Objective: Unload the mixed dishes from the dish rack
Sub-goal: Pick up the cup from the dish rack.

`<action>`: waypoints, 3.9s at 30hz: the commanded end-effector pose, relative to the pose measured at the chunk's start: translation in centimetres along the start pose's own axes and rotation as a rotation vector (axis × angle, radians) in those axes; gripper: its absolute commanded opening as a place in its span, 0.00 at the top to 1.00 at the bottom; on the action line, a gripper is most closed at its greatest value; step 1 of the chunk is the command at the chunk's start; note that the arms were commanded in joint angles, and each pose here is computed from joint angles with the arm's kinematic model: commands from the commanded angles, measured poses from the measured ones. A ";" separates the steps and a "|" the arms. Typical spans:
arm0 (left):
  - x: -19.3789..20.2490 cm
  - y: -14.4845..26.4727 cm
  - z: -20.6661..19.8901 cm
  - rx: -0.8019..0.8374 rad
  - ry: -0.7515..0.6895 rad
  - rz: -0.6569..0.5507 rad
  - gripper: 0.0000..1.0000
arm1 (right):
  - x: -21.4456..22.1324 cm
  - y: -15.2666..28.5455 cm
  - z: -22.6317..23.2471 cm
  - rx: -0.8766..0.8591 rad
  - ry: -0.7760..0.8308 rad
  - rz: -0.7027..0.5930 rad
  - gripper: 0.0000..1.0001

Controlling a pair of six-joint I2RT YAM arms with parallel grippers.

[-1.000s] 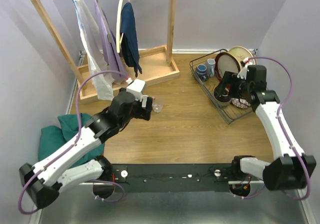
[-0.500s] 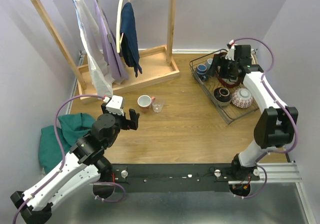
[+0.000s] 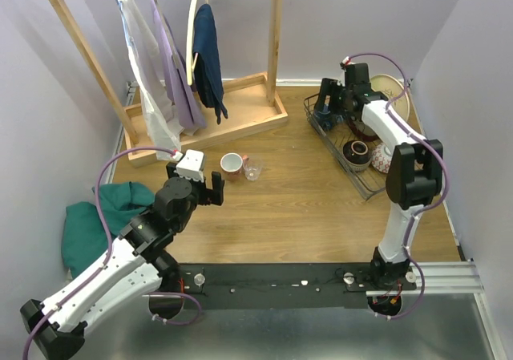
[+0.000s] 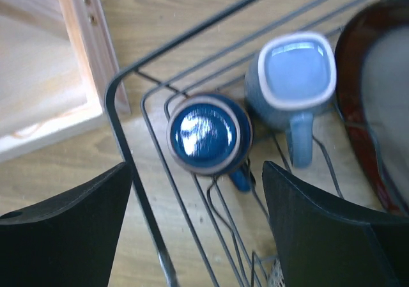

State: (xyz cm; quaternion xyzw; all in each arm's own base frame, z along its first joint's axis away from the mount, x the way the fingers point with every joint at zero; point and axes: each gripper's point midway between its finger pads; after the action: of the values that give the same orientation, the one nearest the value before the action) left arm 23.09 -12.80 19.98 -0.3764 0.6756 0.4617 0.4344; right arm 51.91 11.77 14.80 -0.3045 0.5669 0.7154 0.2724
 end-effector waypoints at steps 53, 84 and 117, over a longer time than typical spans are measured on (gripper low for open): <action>-1.2 -1.0 -0.3 0.042 0.041 -0.012 0.01 | -3.3 -2.1 1.0 0.115 0.027 -0.055 0.79; -3.0 -0.7 -4.1 0.206 0.194 -0.031 0.01 | -6.2 12.3 5.4 -0.107 -0.118 -0.262 0.83; -8.6 -5.1 -21.3 0.865 0.534 -0.010 0.02 | 3.7 23.9 15.3 -0.928 -0.597 -0.154 0.83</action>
State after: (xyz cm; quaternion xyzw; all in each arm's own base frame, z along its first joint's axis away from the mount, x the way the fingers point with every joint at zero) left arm 26.27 -31.99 27.24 -0.2801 0.8824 0.1018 0.3640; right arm 31.81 20.90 26.44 -0.1918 0.1466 0.9116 0.3328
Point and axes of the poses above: each gripper's point midway between its finger pads, its own y axis back along the fingers, its own z axis along the line the jaws close on, x = y × z, and after that the axes turned 6 degrees about y, right-handed
